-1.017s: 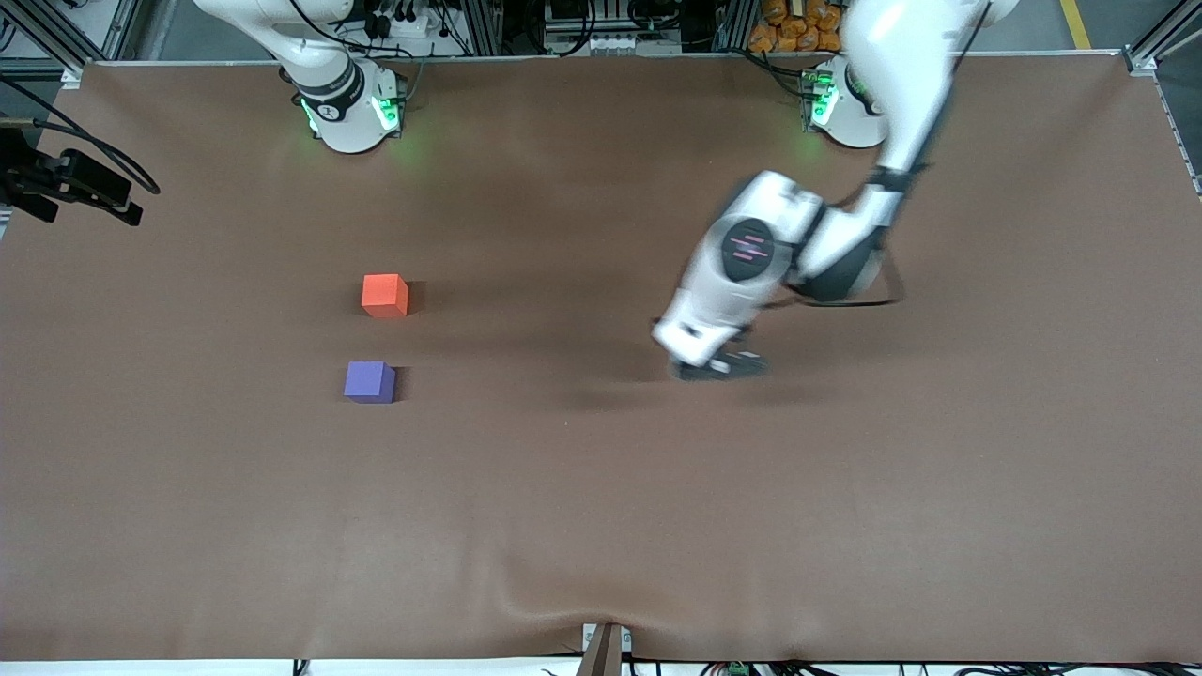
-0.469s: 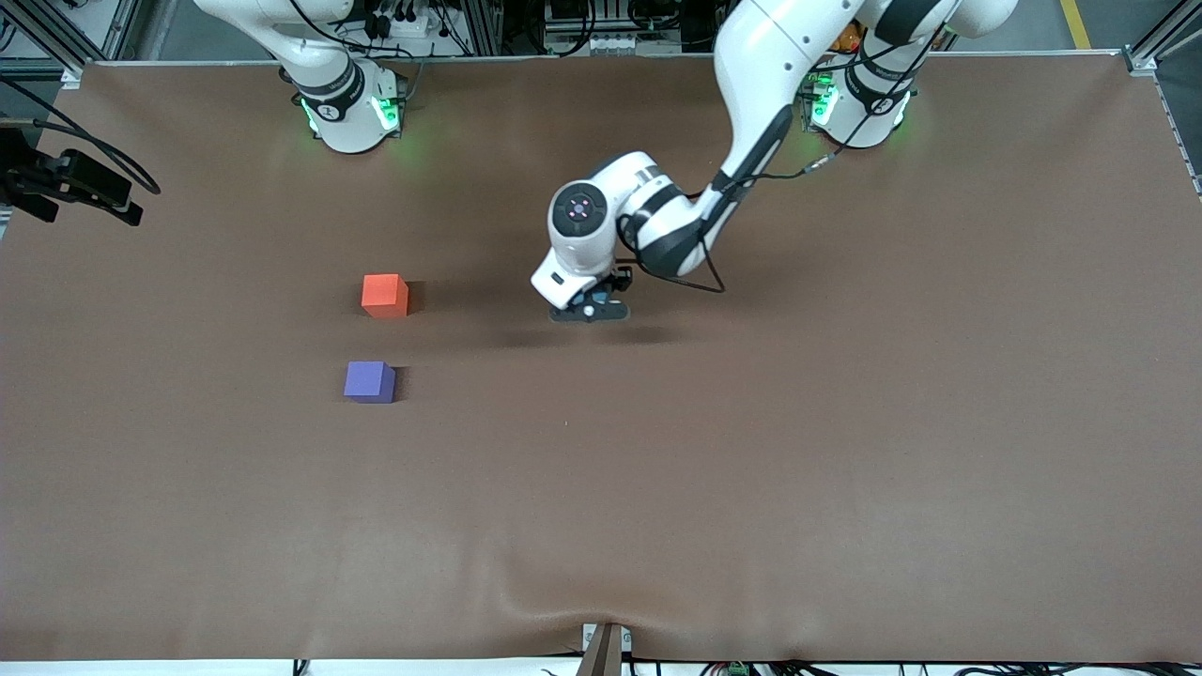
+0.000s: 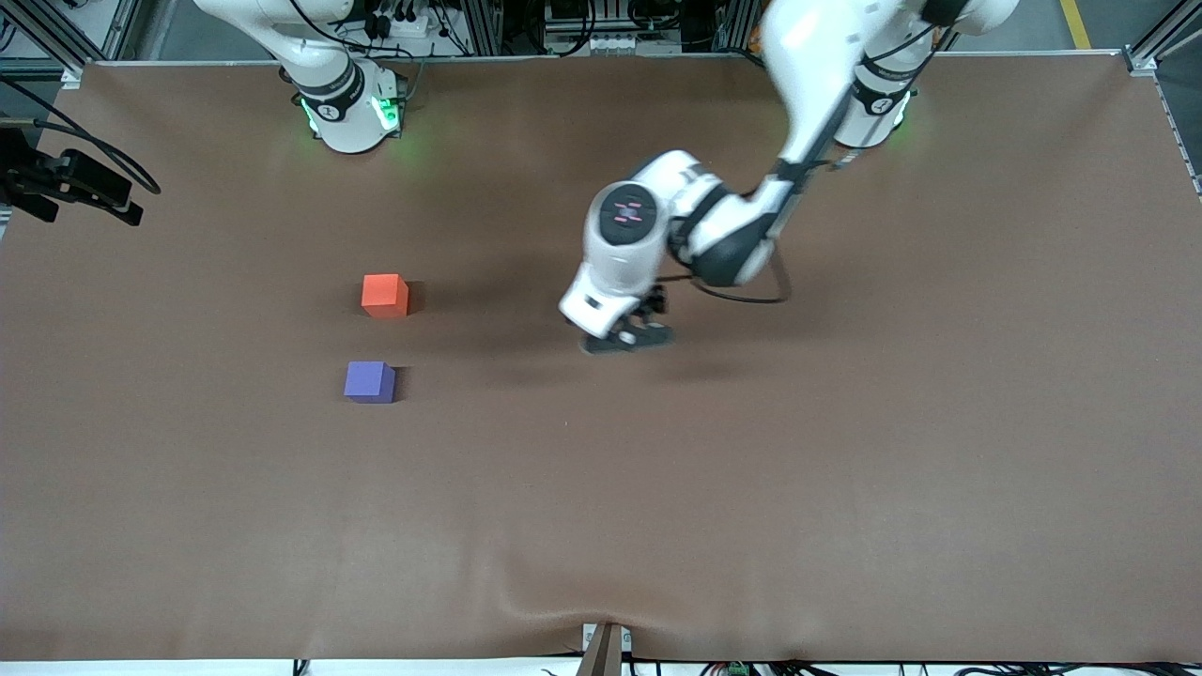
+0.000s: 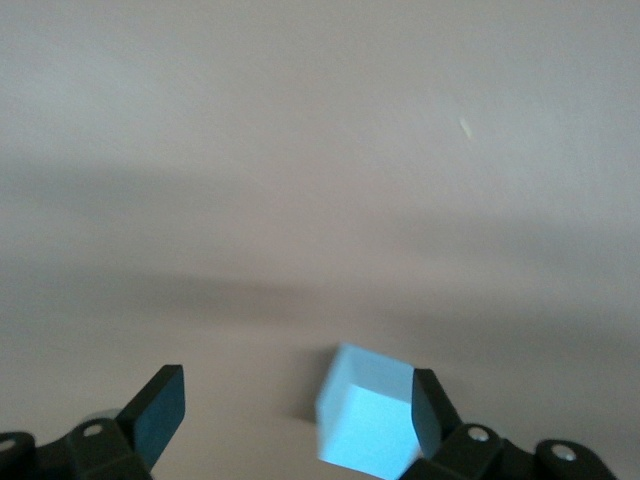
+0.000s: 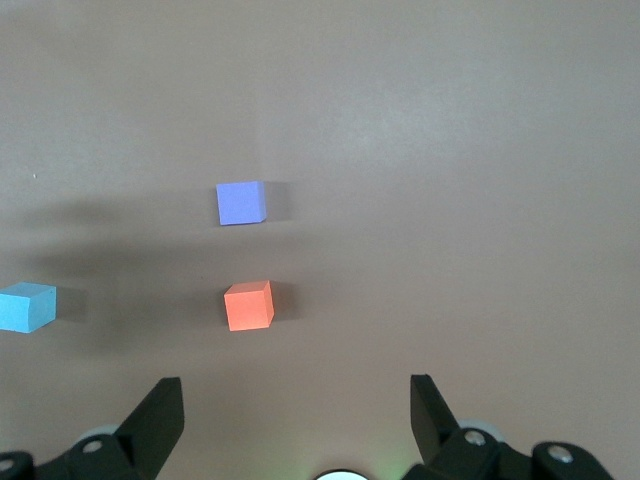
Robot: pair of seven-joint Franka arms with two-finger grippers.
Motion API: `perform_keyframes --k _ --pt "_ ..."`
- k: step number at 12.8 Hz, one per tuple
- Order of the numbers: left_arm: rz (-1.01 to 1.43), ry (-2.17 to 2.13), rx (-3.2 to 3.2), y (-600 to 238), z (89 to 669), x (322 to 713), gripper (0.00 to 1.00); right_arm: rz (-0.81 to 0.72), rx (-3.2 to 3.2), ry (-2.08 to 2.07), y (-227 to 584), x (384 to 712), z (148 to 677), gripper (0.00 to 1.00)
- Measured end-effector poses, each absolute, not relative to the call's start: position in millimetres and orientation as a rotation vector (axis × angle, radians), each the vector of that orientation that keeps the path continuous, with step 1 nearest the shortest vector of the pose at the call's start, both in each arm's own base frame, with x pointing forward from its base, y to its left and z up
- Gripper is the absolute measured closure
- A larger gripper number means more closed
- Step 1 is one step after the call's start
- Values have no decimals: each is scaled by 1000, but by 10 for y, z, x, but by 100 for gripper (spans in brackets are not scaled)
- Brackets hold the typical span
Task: Place blue block between orange and purple blocks
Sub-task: 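Carry the light-blue cube with the left gripper toward the table middle, then set down the blue cube while the right gripper reaches toward it, then grasp the blue cube with the right gripper while the left gripper retracts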
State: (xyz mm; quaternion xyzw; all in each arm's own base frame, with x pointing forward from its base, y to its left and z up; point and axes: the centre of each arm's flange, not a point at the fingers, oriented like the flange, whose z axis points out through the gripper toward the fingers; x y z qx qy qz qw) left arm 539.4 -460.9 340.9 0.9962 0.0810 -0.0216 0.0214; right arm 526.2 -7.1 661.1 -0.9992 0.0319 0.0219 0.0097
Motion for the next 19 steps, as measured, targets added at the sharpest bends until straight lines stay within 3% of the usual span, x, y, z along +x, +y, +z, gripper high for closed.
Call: perform_keyframes --k 3,7,10,14,19 --pt "-134 235 3135 -3461 3892 5953 0 114 -3119 89 -35 5319 6463 0" --pt "-158 131 3178 -2003 4107 6373 0 224 -3114 -39 401 5492 6084 0" --pt "-168 14 3176 -1198 4147 6328 0 265 -3070 -142 1120 5630 5713 0" --pt "0 -125 3181 -1182 4224 5876 0 244 -3050 -9 2001 5816 5023 0" --pt "-4 -444 3227 -527 4928 5893 0 185 -3058 201 3394 5537 3876 0"
